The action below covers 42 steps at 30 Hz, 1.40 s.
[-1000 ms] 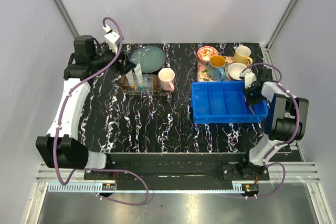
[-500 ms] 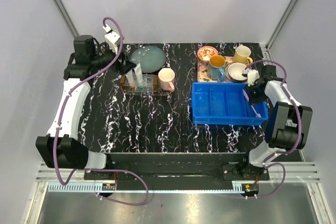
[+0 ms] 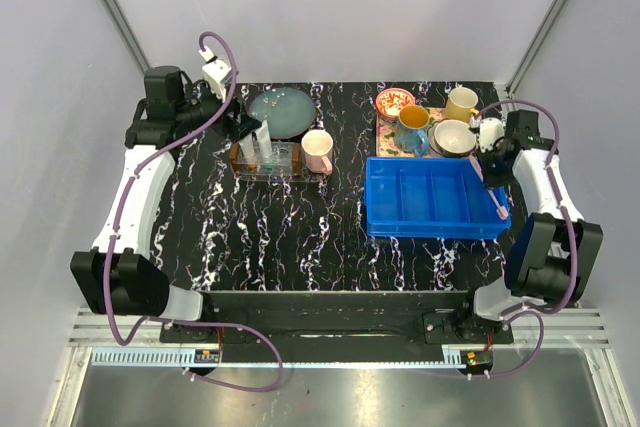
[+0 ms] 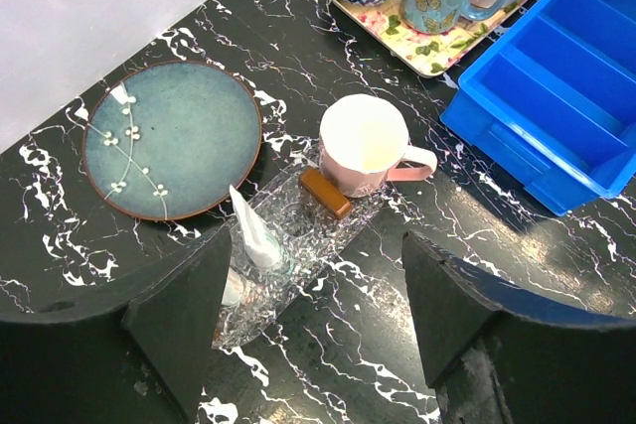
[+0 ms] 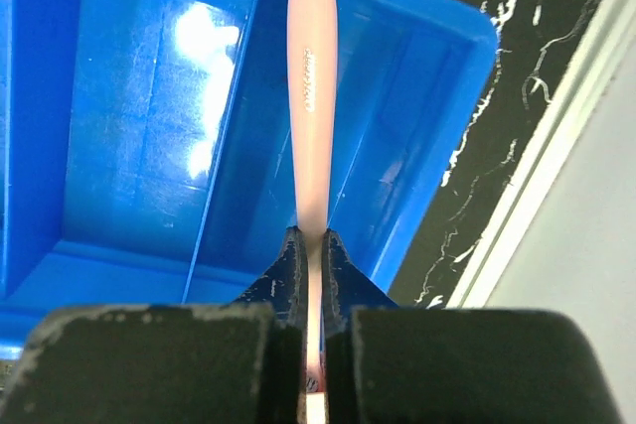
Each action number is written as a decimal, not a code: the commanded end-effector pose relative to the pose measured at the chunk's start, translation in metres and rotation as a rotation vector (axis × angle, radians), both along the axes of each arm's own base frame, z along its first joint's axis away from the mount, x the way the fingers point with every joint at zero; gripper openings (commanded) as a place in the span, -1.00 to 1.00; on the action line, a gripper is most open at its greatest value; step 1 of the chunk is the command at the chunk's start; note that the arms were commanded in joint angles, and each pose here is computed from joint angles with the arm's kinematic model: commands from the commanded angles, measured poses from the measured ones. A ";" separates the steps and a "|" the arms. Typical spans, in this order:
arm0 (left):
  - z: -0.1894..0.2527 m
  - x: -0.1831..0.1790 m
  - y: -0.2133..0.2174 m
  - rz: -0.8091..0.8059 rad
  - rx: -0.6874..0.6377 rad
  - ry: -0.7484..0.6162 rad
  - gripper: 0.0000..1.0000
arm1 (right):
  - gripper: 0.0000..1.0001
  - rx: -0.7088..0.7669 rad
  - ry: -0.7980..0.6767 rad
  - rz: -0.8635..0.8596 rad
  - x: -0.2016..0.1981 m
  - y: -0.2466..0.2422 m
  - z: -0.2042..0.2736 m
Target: Prepare toiletry sets of a toothbrush and toothpaste on the tray
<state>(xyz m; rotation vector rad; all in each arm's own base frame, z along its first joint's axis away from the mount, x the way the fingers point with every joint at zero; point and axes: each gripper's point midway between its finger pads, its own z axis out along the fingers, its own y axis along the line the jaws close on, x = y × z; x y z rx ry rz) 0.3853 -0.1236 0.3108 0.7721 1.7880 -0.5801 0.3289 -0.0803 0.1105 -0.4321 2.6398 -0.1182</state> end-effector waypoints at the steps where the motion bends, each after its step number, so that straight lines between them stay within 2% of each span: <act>1: 0.023 0.003 -0.009 -0.046 -0.025 -0.083 0.48 | -1.00 -0.032 -0.083 0.001 0.002 -0.004 0.047; 6: 0.033 -0.003 -0.020 -0.075 -0.082 -0.071 0.48 | -1.00 0.032 -0.157 0.034 0.002 0.012 0.088; 12: 0.050 -0.016 -0.041 -0.121 -0.188 -0.055 0.47 | -1.00 0.293 -0.234 0.177 -0.003 0.069 0.140; 19: 0.072 -0.038 -0.080 -0.231 -0.287 -0.038 0.46 | -1.00 0.504 -0.343 0.285 -0.005 0.116 0.196; 27: 0.092 -0.081 -0.132 -0.401 -0.405 -0.024 0.53 | -1.00 0.613 -0.414 0.530 -0.017 0.203 0.231; 32: 0.103 -0.099 -0.149 -0.454 -0.333 -0.069 0.57 | -1.00 0.668 -0.372 0.636 -0.021 0.243 0.241; 35: 0.107 -0.109 -0.150 -0.473 -0.237 -0.164 0.58 | -1.00 0.736 -0.316 0.685 -0.026 0.263 0.243; 36: 0.107 -0.103 -0.147 -0.444 -0.176 -0.246 0.58 | -1.00 0.753 -0.285 0.705 -0.031 0.271 0.242; 38: 0.107 -0.112 -0.147 -0.436 -0.110 -0.306 0.61 | -1.00 0.758 -0.254 0.712 -0.030 0.278 0.238; 42: 0.106 -0.105 -0.141 -0.371 0.064 -0.456 0.65 | -1.00 0.761 -0.192 0.734 -0.037 0.294 0.229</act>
